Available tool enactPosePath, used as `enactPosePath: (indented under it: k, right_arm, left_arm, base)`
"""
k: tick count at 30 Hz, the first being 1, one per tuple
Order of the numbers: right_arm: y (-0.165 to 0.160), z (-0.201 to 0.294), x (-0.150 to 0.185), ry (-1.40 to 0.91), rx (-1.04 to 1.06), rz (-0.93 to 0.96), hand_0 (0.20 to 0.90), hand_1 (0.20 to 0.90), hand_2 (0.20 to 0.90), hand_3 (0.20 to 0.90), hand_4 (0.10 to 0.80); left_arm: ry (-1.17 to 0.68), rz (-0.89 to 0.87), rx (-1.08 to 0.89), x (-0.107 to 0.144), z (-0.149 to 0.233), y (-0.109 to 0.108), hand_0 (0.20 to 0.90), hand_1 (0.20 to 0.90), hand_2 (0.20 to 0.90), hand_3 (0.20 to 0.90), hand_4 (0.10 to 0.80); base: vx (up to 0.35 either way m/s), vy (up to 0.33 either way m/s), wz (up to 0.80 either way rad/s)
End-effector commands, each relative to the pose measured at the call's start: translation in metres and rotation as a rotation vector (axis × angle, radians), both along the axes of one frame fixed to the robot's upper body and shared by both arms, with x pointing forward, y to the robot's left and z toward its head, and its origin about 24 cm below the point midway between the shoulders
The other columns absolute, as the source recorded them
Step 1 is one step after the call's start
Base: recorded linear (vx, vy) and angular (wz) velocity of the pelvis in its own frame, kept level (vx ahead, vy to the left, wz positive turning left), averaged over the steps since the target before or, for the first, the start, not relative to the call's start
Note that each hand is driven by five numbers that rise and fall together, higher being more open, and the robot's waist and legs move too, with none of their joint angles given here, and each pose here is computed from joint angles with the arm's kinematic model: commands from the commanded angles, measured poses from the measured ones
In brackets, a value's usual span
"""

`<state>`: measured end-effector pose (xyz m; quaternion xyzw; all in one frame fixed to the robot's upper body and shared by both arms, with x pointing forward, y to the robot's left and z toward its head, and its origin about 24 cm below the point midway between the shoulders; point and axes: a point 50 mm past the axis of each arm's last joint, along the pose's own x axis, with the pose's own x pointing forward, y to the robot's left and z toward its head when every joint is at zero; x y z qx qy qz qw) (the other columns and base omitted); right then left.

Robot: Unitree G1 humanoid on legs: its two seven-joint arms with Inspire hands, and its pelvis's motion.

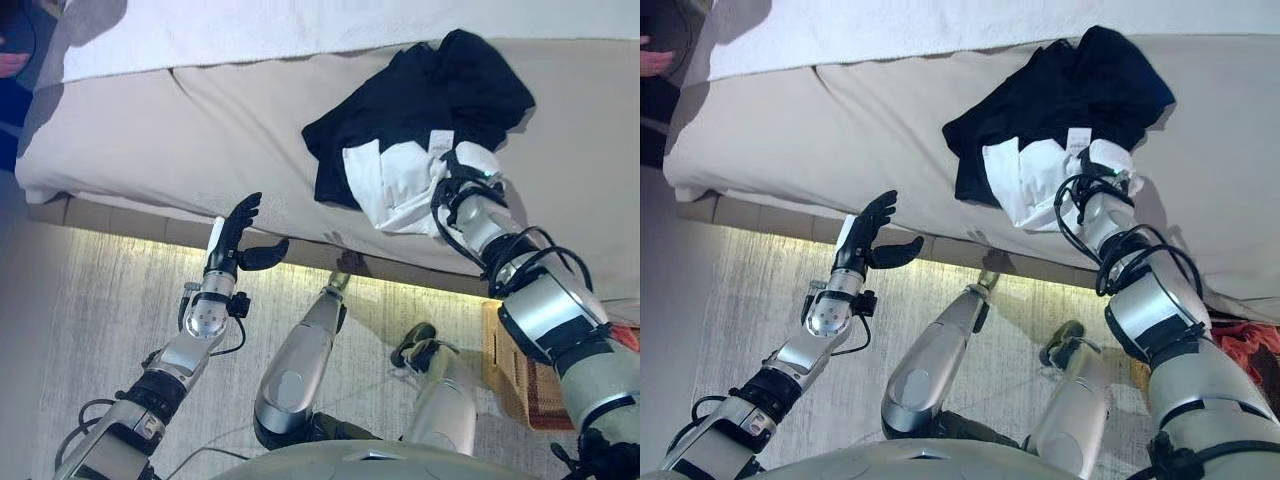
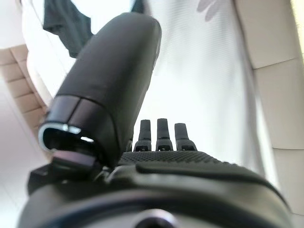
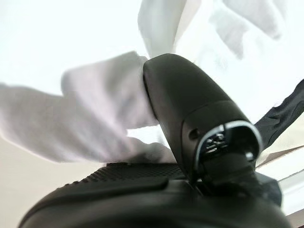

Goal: Pick up the clothes from the bed and place them into the basket

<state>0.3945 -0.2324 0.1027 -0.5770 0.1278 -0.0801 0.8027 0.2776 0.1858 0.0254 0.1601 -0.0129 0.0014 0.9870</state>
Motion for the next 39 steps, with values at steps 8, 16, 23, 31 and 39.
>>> enactPosePath:
  k: [8, 16, 23, 31, 39]
  right_arm:
    - [-0.016, 0.066, 0.006, -0.288, 0.018, 0.011, 0.300, 0.300, 0.300, 0.200, 0.100]
    - [-0.022, 0.073, -0.008, -0.399, 0.141, 0.025, 0.300, 0.300, 0.300, 0.200, 0.100]
    - [-0.050, 0.086, -0.026, -0.508, 0.230, -0.007, 0.300, 0.300, 0.300, 0.200, 0.100]
    - [-0.099, 0.094, -0.052, -0.550, 0.245, -0.126, 0.300, 0.300, 0.300, 0.200, 0.100]
    - [-0.136, 0.065, -0.074, -0.455, 0.302, -0.279, 0.300, 0.300, 0.300, 0.200, 0.100]
  left_arm:
    - [-0.098, 0.068, 0.019, 0.006, 0.025, 0.017, 0.900, 0.900, 0.900, 0.900, 0.800]
    - [-0.014, 0.094, 0.047, -0.001, 0.010, 0.023, 0.900, 0.900, 0.900, 0.900, 0.800]
    - [0.032, 0.092, 0.063, -0.004, 0.000, 0.027, 0.900, 0.900, 0.900, 0.900, 0.800]
    - [0.048, 0.090, 0.069, -0.005, -0.004, 0.033, 0.900, 0.900, 0.900, 0.900, 0.800]
    - [0.057, 0.044, 0.076, -0.001, -0.007, 0.023, 0.900, 0.900, 0.900, 0.900, 0.800]
  base:
    - [0.102, 0.039, -0.21]
    - [0.131, 0.013, -0.18]
    - [0.096, -0.005, -0.23]
    - [0.036, -0.028, -0.24]
    - [0.024, -0.034, -0.33]
